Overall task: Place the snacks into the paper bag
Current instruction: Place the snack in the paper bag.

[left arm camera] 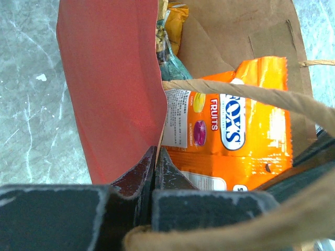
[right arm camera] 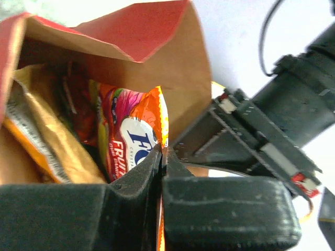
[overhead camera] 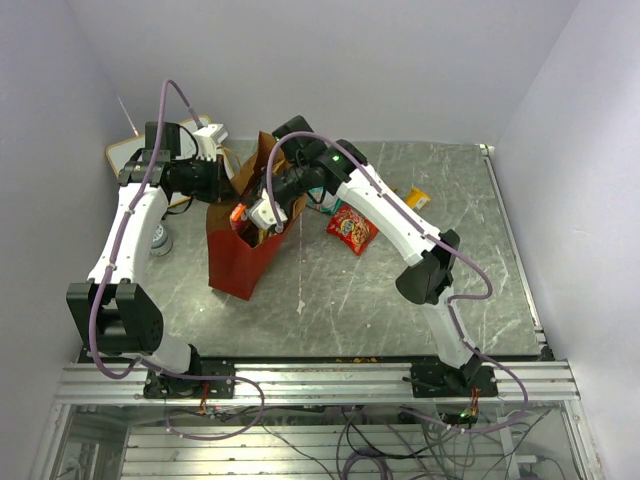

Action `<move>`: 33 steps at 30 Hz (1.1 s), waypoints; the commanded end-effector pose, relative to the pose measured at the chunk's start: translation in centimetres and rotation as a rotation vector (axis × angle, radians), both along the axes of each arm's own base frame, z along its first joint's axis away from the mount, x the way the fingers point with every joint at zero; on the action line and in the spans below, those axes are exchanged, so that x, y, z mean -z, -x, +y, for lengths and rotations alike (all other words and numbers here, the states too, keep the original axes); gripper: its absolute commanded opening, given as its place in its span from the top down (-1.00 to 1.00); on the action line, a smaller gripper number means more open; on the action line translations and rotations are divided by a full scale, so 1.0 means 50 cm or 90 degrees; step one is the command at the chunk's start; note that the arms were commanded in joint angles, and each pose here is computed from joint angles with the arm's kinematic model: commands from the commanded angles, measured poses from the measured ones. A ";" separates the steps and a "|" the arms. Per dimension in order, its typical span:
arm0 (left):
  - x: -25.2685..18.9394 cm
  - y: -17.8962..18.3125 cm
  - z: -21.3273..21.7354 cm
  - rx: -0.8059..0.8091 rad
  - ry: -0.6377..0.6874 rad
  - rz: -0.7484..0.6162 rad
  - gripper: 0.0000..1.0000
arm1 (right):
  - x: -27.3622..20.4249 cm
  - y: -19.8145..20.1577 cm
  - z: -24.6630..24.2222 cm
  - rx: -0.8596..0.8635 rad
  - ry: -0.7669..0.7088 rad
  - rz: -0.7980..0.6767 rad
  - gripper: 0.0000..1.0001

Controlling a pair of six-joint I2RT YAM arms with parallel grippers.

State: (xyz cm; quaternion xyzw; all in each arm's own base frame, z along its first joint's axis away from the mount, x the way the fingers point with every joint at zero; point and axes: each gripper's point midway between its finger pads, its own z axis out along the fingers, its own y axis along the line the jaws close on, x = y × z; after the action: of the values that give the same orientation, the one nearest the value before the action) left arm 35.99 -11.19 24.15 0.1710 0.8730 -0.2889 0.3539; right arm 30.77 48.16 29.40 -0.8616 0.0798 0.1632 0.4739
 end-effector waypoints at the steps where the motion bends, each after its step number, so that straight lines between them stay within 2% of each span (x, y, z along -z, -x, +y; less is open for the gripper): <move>1: -0.029 -0.009 -0.007 0.014 0.016 -0.024 0.86 | 0.007 0.019 -0.044 0.008 0.050 -0.018 1.00; 6: -0.025 -0.011 -0.007 0.014 0.017 -0.023 0.86 | 0.040 0.014 -0.048 0.028 0.074 0.006 1.00; 15: -0.027 -0.005 -0.008 0.015 0.019 -0.032 0.86 | 0.032 -0.001 -0.025 0.067 0.046 0.055 0.55; 24: -0.032 -0.001 -0.007 0.014 0.017 -0.041 0.86 | -0.026 0.000 -0.024 0.098 0.009 0.076 0.28; 26: -0.036 -0.001 -0.007 0.013 0.018 -0.044 0.86 | -0.025 -0.001 -0.029 0.106 0.014 0.075 0.40; 30: -0.046 0.000 -0.008 0.013 0.021 -0.050 0.86 | 0.011 -0.007 -0.040 0.115 0.047 0.066 0.82; 33: -0.051 0.001 -0.008 0.013 0.022 -0.054 0.86 | 0.046 -0.010 -0.044 0.118 0.071 0.070 0.96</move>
State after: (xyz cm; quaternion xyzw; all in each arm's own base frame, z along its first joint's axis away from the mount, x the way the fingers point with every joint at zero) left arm 36.12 -11.18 24.10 0.1710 0.8725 -0.2887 0.3550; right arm 31.33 46.70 27.18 -0.8605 0.1909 0.1737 0.4393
